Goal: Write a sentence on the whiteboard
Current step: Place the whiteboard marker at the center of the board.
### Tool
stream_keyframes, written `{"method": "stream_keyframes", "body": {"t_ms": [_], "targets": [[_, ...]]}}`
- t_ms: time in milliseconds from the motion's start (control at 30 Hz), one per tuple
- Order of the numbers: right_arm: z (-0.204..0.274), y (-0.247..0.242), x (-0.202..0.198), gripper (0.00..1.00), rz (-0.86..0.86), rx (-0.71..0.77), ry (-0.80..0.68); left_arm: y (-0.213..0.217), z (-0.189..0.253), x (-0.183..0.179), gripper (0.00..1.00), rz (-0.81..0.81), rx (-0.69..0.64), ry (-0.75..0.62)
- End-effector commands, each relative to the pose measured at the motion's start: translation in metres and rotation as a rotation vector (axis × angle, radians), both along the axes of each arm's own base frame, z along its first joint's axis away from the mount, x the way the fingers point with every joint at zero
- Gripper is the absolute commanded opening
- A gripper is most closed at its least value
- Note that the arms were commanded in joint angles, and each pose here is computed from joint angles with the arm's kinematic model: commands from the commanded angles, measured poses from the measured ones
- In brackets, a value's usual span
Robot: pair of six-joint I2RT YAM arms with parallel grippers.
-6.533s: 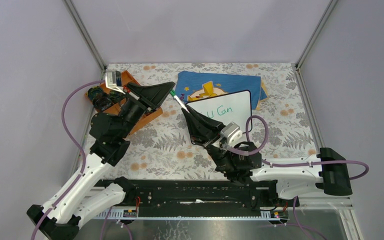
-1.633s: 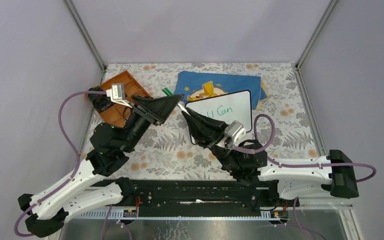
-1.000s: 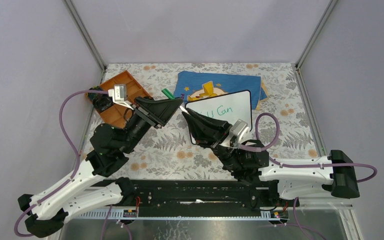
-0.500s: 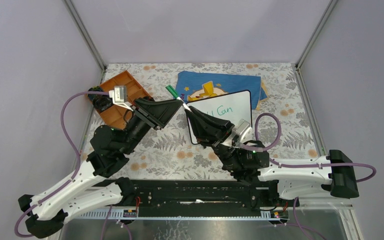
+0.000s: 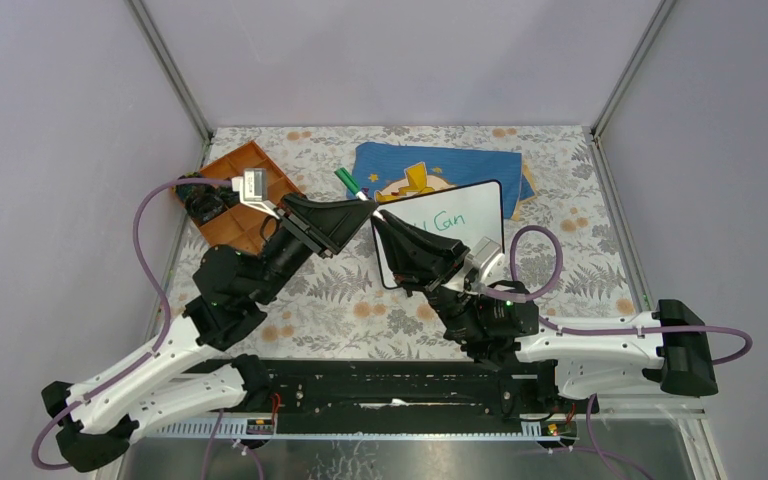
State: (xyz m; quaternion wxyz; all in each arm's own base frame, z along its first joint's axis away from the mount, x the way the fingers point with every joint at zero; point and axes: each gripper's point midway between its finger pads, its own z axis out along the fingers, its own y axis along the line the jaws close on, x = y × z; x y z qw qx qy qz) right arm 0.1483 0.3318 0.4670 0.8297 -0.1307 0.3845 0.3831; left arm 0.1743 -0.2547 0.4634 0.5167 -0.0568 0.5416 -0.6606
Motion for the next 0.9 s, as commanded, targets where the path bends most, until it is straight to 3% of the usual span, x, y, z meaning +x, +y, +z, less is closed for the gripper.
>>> {"method": "stream_keyframes", "body": {"t_ms": [0,300,567,600,667,833,867], "targets": [[0.013,-0.011,-0.001,0.00,-0.001,0.061,-0.005,0.006,0.027,-0.008,0.57,-0.011,-0.064,-0.059],[0.009,-0.011,0.000,0.00,-0.004,0.054,0.003,0.004,0.031,-0.009,0.44,-0.023,-0.077,-0.067],[0.001,-0.010,0.001,0.00,0.001,0.041,0.018,0.007,0.029,-0.007,0.02,-0.005,-0.077,-0.051],[0.001,-0.011,0.001,0.03,0.002,0.047,0.027,0.008,0.029,-0.006,0.00,0.001,-0.078,-0.049],[-0.001,-0.011,0.001,0.21,0.009,0.043,0.039,0.011,0.028,-0.005,0.00,0.012,-0.081,-0.044],[-0.005,-0.011,0.004,0.83,0.019,0.006,0.101,0.019,0.028,-0.001,0.00,0.058,-0.082,-0.035],[-0.007,-0.013,0.006,0.88,0.013,-0.005,0.125,0.021,0.027,0.001,0.00,0.074,-0.077,-0.031]]}}
